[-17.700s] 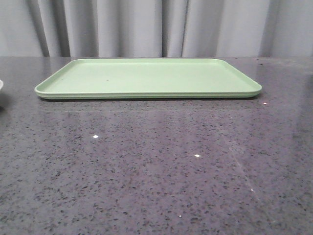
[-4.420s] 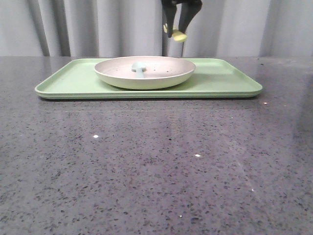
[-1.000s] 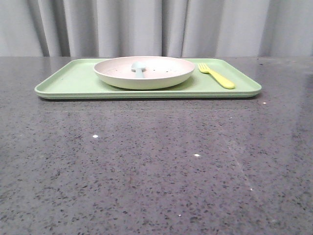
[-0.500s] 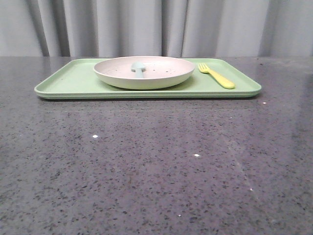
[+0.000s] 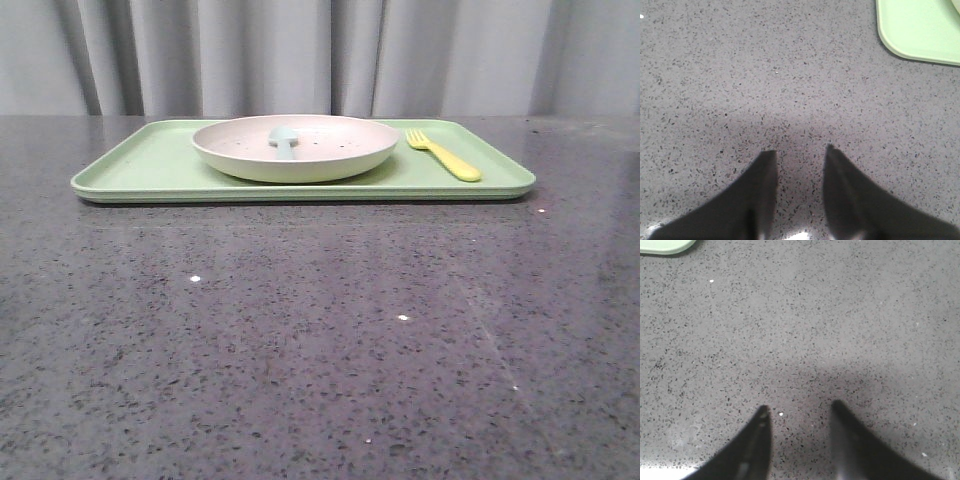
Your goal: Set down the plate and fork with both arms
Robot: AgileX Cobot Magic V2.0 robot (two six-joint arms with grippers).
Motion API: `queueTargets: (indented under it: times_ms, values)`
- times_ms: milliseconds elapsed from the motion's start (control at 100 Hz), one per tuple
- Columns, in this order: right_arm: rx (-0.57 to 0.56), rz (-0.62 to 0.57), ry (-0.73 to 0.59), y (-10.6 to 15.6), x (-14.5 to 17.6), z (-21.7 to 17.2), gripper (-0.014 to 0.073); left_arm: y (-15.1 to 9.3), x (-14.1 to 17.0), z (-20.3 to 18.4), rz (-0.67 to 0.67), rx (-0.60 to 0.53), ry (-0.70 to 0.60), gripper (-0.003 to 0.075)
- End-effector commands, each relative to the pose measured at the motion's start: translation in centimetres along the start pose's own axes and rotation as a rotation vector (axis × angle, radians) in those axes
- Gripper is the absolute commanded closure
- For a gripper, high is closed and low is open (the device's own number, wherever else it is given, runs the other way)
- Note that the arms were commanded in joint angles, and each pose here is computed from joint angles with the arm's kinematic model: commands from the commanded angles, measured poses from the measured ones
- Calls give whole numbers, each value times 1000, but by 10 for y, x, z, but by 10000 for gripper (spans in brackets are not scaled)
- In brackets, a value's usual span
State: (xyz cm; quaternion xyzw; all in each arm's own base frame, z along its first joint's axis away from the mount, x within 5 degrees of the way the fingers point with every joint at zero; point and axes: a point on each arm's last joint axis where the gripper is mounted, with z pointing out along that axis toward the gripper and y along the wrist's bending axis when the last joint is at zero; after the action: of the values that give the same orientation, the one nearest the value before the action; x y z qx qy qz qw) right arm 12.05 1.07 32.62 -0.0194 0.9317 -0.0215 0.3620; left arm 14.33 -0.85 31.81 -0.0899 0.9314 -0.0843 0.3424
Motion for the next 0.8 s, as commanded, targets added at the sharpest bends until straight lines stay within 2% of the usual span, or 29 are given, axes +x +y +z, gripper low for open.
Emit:
queueTargets:
  times_ms: [0,40,80,790]
  values:
    - [16,-17,-72,-3,-9,-7,581,-4,-10,-7,-17,28,-88,647]
    - [16,-17,-72,-3,-9,-7,668,-4,-10,-7,-17,28,-88,702]
    - [15,-17,-75,-3,-9,-7,659,-4,-10,-7,-17,28,-88,740]
    - [15,-17,-75,-3,-9,-7,663,-4,-10,-7,-17,29,-90,741]
